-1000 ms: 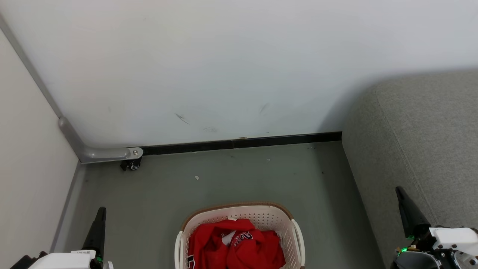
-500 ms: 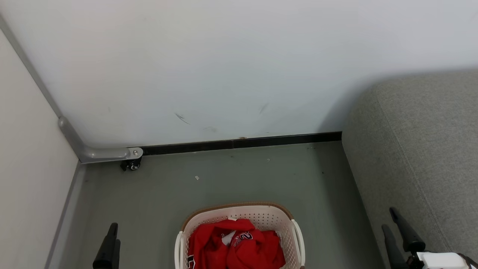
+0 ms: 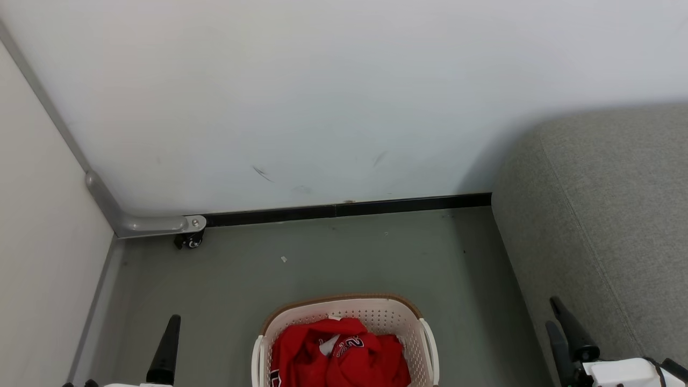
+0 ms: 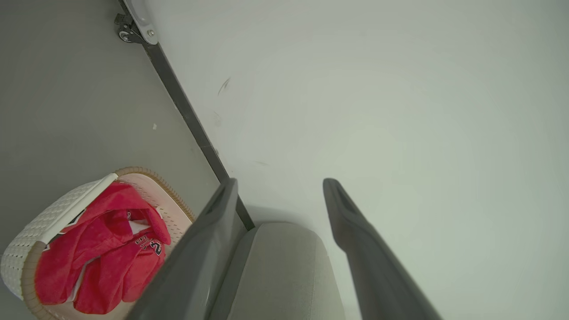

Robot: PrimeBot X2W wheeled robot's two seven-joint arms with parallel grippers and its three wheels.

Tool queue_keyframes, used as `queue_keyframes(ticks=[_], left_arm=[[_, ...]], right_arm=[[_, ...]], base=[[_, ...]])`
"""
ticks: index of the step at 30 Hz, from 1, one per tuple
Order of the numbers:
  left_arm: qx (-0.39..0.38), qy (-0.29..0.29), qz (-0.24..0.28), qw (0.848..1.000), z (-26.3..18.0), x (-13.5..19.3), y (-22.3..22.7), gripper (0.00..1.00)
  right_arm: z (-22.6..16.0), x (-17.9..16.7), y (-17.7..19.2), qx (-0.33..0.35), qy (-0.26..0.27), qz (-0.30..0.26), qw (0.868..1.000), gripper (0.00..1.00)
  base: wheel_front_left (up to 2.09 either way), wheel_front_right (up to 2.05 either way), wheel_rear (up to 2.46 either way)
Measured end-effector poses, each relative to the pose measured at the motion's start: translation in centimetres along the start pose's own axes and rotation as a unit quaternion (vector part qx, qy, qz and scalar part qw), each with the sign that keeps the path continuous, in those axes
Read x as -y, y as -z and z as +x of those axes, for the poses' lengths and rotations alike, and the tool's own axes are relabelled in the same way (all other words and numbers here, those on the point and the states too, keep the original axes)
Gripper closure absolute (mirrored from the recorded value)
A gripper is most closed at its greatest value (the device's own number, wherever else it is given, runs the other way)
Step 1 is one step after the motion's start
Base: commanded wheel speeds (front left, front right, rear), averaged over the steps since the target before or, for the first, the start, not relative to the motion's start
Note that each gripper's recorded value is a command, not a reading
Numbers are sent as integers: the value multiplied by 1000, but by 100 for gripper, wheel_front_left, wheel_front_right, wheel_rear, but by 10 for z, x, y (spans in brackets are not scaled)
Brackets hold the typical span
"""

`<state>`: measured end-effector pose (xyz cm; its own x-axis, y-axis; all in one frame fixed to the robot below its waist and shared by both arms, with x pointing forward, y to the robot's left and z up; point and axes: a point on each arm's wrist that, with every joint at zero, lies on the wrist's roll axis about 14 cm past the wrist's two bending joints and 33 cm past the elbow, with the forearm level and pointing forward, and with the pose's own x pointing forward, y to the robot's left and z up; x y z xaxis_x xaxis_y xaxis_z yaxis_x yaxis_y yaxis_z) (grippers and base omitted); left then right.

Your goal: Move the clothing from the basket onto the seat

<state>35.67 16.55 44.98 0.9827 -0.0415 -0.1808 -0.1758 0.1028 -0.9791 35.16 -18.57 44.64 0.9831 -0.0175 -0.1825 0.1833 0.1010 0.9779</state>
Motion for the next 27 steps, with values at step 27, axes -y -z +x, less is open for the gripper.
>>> queue_keyframes(ticks=[27], left_arm=[[-7,30,253,967,2,27,15,0]], right_arm=[[0,-24,9,0,-46,-250,967,0]], base=[[0,0,0]])
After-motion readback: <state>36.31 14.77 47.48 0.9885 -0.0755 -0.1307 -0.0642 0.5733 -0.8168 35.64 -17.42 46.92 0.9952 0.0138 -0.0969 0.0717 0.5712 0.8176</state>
